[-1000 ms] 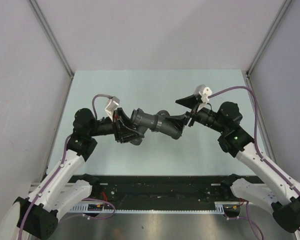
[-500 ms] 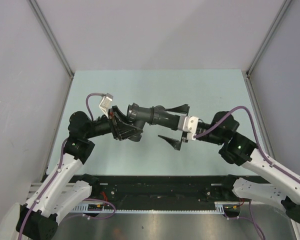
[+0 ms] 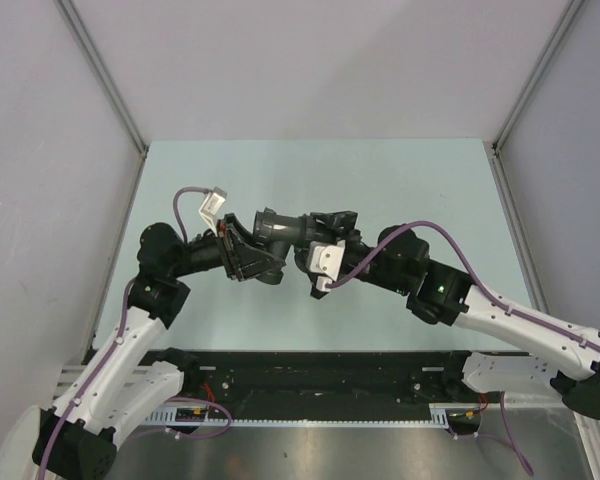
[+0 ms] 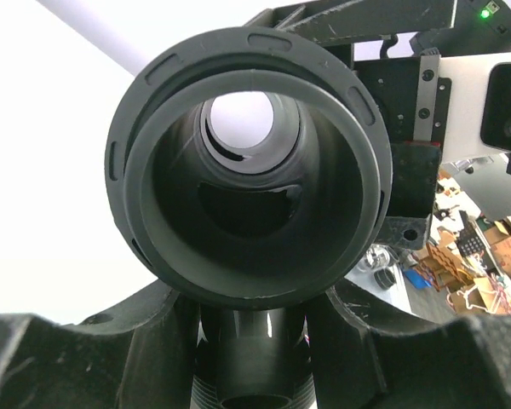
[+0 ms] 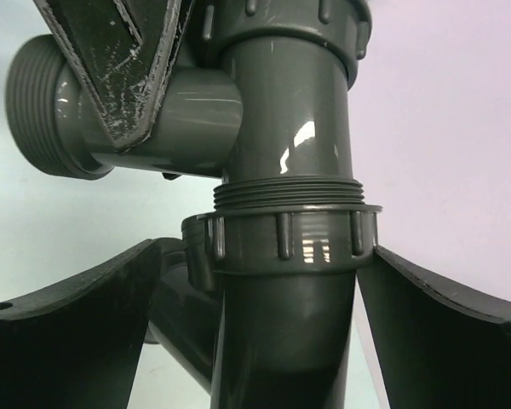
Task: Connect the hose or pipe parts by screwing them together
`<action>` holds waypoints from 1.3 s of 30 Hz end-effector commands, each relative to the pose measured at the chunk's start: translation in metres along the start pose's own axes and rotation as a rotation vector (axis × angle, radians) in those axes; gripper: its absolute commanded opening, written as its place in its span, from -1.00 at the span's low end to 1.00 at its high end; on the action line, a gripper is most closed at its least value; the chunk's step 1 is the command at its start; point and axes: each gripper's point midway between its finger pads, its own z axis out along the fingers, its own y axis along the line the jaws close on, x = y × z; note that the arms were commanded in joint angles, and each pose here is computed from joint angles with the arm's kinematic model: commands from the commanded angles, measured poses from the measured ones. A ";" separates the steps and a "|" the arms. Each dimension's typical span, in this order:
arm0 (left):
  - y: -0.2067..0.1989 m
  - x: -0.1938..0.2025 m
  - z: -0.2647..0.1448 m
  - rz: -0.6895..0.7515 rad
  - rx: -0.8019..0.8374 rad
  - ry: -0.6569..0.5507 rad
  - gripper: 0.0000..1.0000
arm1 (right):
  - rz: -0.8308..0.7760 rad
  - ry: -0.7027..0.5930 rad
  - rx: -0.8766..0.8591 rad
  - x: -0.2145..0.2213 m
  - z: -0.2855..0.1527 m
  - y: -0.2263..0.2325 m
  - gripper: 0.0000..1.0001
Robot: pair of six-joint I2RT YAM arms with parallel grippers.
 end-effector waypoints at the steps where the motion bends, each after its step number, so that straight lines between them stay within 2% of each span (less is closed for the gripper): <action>1: -0.015 -0.002 -0.001 0.059 0.061 -0.002 -0.99 | -0.024 -0.033 0.079 -0.017 0.006 -0.021 0.99; 7: -0.010 0.001 -0.001 0.065 0.058 0.009 -0.99 | -0.014 -0.043 0.107 -0.019 0.009 -0.026 0.99; 11: -0.007 0.003 0.000 0.068 0.054 0.014 -0.99 | 0.002 -0.091 0.060 -0.030 0.004 -0.019 0.96; 19: -0.009 0.002 0.000 0.067 0.066 0.027 -1.00 | 0.000 -0.043 0.053 -0.016 0.006 -0.018 0.75; 22: -0.011 0.004 0.000 0.080 0.077 0.036 -0.99 | 0.017 -0.059 0.052 -0.016 0.007 -0.020 0.44; 23: -0.011 0.004 0.000 0.087 0.079 0.035 -0.99 | 0.030 -0.068 0.058 -0.017 0.007 -0.022 0.19; 24: -0.011 0.004 -0.001 0.107 0.083 0.038 -0.99 | 0.037 -0.066 0.064 -0.016 0.008 -0.024 0.08; 25: -0.012 0.004 -0.002 0.127 0.085 0.033 -0.99 | 0.046 -0.070 0.067 -0.016 0.008 -0.026 -0.16; 27: -0.012 0.004 -0.003 0.192 0.087 0.025 -0.99 | 0.081 -0.077 0.073 -0.015 0.007 -0.029 -0.42; 28: -0.012 0.005 -0.003 0.222 0.092 0.025 -0.99 | 0.093 -0.092 0.061 -0.017 0.007 -0.028 -0.66; 31: -0.006 0.010 -0.004 0.385 0.102 0.027 -0.98 | 0.152 -0.133 0.015 -0.022 0.004 -0.026 -1.00; 32: -0.002 0.009 -0.004 0.478 0.103 0.021 -0.95 | 0.173 -0.150 -0.009 -0.025 0.003 -0.024 -1.00; 33: 0.000 0.009 -0.004 0.520 0.096 0.015 -0.91 | 0.208 -0.204 -0.076 -0.035 0.000 -0.015 -1.00; 35: 0.012 0.004 -0.003 0.616 0.059 -0.004 -0.77 | 0.252 -0.222 -0.126 -0.034 -0.002 -0.011 -1.00; 37: 0.017 -0.001 -0.001 0.656 0.046 -0.007 -0.66 | 0.293 -0.249 -0.198 -0.037 -0.007 -0.002 -1.00; 39: 0.028 -0.006 0.004 0.652 0.021 -0.002 -0.40 | 0.307 -0.261 -0.267 -0.038 -0.012 0.009 -1.00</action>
